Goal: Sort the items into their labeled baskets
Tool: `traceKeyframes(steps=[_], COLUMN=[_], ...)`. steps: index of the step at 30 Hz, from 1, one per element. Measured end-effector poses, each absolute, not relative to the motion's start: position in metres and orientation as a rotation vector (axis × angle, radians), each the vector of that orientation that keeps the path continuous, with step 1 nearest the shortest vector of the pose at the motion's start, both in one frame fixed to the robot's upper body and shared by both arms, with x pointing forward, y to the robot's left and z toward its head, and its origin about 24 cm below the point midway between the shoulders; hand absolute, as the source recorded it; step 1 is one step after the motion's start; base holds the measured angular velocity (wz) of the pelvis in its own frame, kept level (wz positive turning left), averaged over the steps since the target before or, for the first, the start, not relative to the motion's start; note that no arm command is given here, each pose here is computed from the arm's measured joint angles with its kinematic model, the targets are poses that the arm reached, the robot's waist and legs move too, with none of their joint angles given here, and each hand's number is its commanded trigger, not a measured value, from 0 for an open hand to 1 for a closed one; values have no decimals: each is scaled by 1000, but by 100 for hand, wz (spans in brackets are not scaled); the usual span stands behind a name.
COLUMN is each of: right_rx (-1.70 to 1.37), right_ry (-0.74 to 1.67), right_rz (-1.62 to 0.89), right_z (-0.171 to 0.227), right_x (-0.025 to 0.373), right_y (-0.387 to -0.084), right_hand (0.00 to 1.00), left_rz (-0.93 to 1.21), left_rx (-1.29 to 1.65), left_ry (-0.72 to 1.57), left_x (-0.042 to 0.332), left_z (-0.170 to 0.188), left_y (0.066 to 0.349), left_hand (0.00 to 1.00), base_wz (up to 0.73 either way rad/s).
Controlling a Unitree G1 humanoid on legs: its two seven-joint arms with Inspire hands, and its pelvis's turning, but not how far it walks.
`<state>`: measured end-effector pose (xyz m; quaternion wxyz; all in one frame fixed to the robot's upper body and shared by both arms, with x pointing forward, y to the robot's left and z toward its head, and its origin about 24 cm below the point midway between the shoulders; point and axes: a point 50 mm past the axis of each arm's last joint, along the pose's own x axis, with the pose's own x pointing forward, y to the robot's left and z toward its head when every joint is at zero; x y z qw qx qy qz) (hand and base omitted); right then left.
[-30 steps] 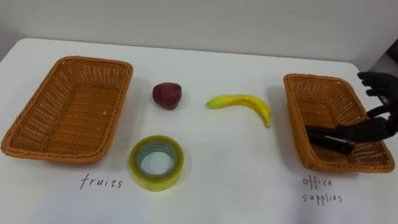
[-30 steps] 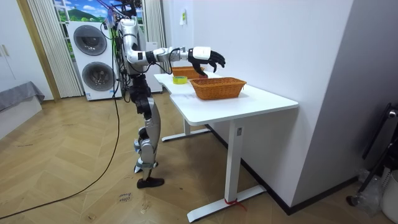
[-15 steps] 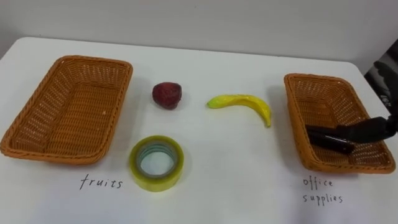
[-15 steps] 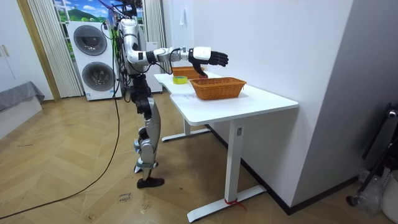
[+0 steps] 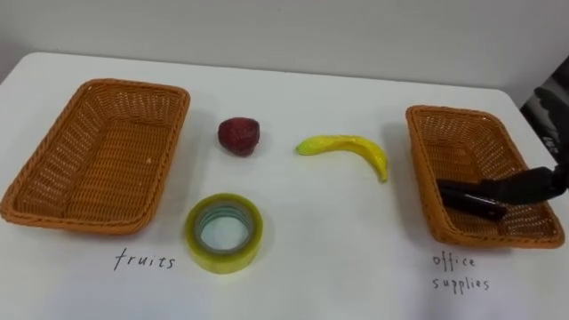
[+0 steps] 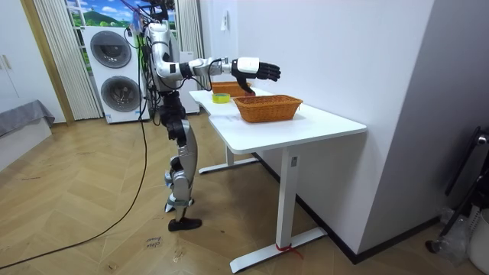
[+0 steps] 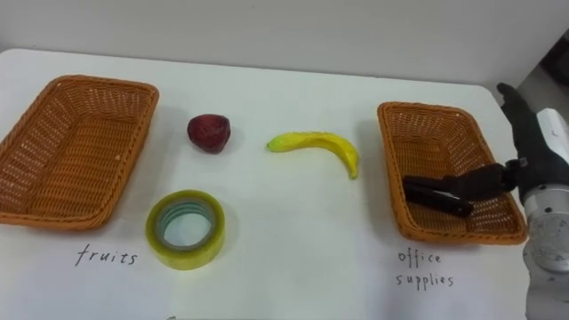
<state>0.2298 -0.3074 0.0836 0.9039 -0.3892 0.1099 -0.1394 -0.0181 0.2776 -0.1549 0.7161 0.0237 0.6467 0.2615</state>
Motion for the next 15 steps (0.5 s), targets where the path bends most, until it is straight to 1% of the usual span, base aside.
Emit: traceKeyframes(steps=[6,15], right_rx=[-693,-539], right_ry=[188,141], right_rz=[-274,-173], right_z=[86,86], right_x=[234,243], right_y=[-304,-286], right_hand=[0,0], left_rz=[583,596], left_rx=[61,80], left_ry=[1420,1415], left_x=[-14,-11], left_z=[-155,-155], left_y=[278,279], left_hand=[0,0], base_wz=[-1,0])
